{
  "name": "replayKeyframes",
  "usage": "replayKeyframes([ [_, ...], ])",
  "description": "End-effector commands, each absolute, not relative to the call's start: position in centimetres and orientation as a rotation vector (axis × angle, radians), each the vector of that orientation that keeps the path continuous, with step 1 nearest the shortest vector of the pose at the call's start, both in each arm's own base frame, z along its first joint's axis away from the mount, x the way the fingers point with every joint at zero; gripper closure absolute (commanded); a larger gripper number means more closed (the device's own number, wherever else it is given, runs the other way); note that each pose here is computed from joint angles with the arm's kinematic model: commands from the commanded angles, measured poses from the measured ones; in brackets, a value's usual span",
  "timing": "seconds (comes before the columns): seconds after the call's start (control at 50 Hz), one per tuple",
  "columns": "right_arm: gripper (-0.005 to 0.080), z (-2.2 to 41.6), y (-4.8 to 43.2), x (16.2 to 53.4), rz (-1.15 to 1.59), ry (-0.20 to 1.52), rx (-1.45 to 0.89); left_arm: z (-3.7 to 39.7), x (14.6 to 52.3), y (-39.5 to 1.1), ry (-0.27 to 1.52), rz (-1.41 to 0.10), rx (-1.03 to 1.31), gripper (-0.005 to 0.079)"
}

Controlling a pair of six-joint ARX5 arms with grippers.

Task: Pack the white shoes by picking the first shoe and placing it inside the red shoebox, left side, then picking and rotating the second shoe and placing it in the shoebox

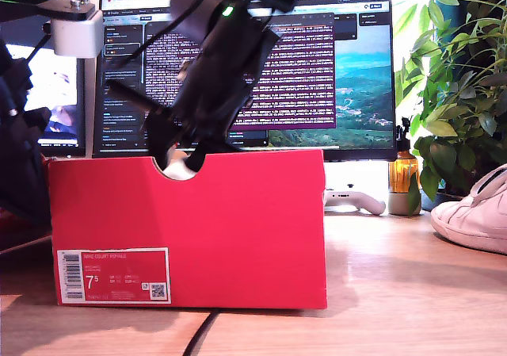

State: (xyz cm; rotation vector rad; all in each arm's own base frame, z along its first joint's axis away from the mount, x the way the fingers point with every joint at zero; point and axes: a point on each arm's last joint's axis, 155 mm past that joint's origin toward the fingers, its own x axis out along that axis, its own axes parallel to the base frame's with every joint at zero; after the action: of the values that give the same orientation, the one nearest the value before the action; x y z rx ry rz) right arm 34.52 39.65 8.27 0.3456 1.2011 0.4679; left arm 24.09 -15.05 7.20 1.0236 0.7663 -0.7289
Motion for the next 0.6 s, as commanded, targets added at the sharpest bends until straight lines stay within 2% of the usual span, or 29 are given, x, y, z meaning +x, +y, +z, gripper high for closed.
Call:
replayKeyframes([
  [0.0,0.0596,10.3,40.1,35.3,0.491,1.148,0.366,7.2,24.1,-15.2,0.762,-0.733,1.026,0.0762],
  [0.12,0.0425,10.8,40.5,35.7,0.51,1.125,0.374,7.2,24.1,-15.2,0.763,-0.733,1.025,0.0762],
  [0.18,0.0393,10.9,40.6,35.8,0.513,1.119,0.377,7.2,24.1,-15.2,0.763,-0.733,1.024,0.0761],
  [0.38,0.0389,12.3,39.0,35.8,0.499,1.149,0.309,7.1,24.0,-15.1,0.771,-0.734,1.026,0.0761],
  [0.58,0.0389,17.9,36.9,36.5,0.508,1.107,0.244,6.9,23.7,-14.9,0.785,-0.737,1.031,0.0761],
])
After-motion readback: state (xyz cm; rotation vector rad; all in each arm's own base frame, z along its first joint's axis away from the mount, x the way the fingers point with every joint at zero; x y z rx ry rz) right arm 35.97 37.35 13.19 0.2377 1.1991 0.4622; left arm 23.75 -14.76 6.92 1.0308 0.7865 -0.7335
